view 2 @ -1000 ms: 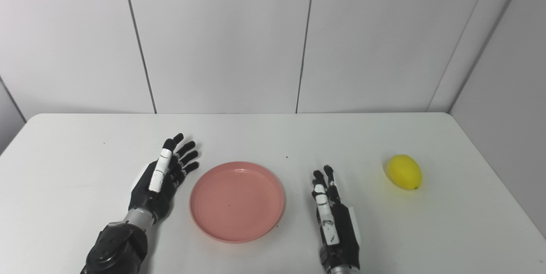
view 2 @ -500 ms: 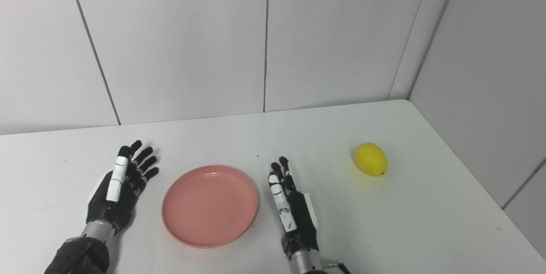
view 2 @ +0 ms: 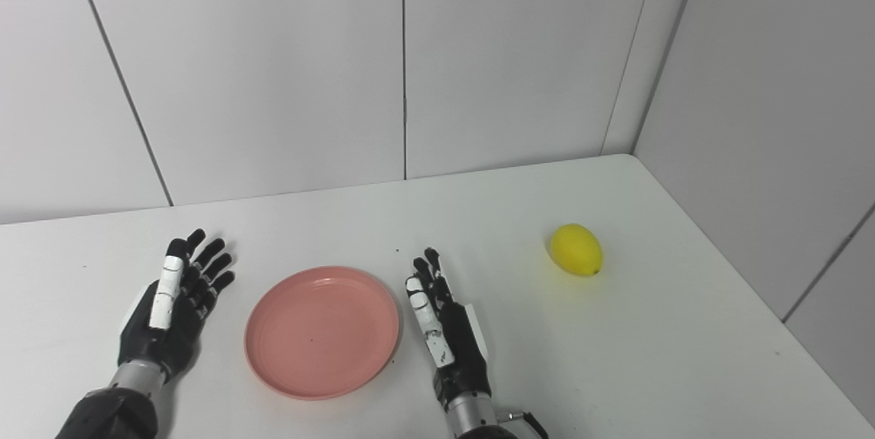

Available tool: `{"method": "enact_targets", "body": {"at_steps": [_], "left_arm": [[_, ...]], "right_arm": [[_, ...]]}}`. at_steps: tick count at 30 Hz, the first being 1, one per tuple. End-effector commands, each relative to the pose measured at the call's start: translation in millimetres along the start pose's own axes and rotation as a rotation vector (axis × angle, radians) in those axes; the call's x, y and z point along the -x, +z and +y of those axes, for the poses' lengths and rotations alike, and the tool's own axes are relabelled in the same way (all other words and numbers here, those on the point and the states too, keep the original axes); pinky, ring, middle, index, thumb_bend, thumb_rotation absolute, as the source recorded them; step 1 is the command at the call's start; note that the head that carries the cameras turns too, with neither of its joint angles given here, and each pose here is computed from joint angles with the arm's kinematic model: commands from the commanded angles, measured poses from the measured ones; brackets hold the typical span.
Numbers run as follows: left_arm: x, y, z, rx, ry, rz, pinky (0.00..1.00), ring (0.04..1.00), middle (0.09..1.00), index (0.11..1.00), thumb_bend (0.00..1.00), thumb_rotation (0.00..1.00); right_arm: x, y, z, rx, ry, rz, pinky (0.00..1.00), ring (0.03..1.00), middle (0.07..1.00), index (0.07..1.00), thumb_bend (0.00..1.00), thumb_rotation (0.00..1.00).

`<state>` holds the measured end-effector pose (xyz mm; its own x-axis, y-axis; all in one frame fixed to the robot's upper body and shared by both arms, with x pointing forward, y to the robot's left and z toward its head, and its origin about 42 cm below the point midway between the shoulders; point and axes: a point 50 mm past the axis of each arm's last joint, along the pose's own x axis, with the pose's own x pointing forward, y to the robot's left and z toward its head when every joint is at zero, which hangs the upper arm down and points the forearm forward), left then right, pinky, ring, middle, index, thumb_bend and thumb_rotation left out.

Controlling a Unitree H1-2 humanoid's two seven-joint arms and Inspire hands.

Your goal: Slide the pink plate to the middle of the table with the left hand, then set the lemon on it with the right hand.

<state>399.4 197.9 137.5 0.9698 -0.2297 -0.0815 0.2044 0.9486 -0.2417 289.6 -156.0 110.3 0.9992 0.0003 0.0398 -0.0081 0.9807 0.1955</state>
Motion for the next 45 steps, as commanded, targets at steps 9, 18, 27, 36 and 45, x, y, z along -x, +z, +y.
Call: {"method": "enact_targets", "body": {"at_steps": [9, 18, 27, 36, 45], "left_arm": [[6, -24, 10, 0.037, 0.022, 0.108, 0.96, 0.965, 0.966, 0.997, 0.83, 0.80], [9, -23, 11, 0.050, 0.013, 0.108, 0.94, 0.953, 0.950, 0.978, 0.82, 0.80], [15, -19, 6, 0.068, -0.007, 0.100, 0.97, 0.952, 0.955, 0.979, 0.82, 0.79], [17, -17, 6, 0.059, -0.020, 0.107, 0.98, 0.952, 0.954, 0.988, 0.83, 0.81], [18, -17, 5, 0.059, -0.013, 0.115, 1.00, 0.961, 0.959, 0.985, 0.82, 0.80]], "right_arm": [[2, 32, -25, 0.154, -0.164, -0.019, 0.85, 0.848, 0.873, 0.900, 0.69, 0.64], [-15, 77, -56, 0.493, -0.219, -0.173, 0.72, 0.783, 0.805, 0.794, 0.74, 0.69], [-28, 121, -79, 0.797, -0.187, -0.250, 0.58, 0.662, 0.712, 0.818, 0.80, 0.67], [-39, 151, -95, 1.225, -0.241, -0.289, 0.55, 0.647, 0.721, 0.767, 0.86, 0.68], [-58, 166, -118, 1.532, -0.306, -0.354, 0.55, 0.632, 0.711, 0.752, 0.88, 0.65]]}}
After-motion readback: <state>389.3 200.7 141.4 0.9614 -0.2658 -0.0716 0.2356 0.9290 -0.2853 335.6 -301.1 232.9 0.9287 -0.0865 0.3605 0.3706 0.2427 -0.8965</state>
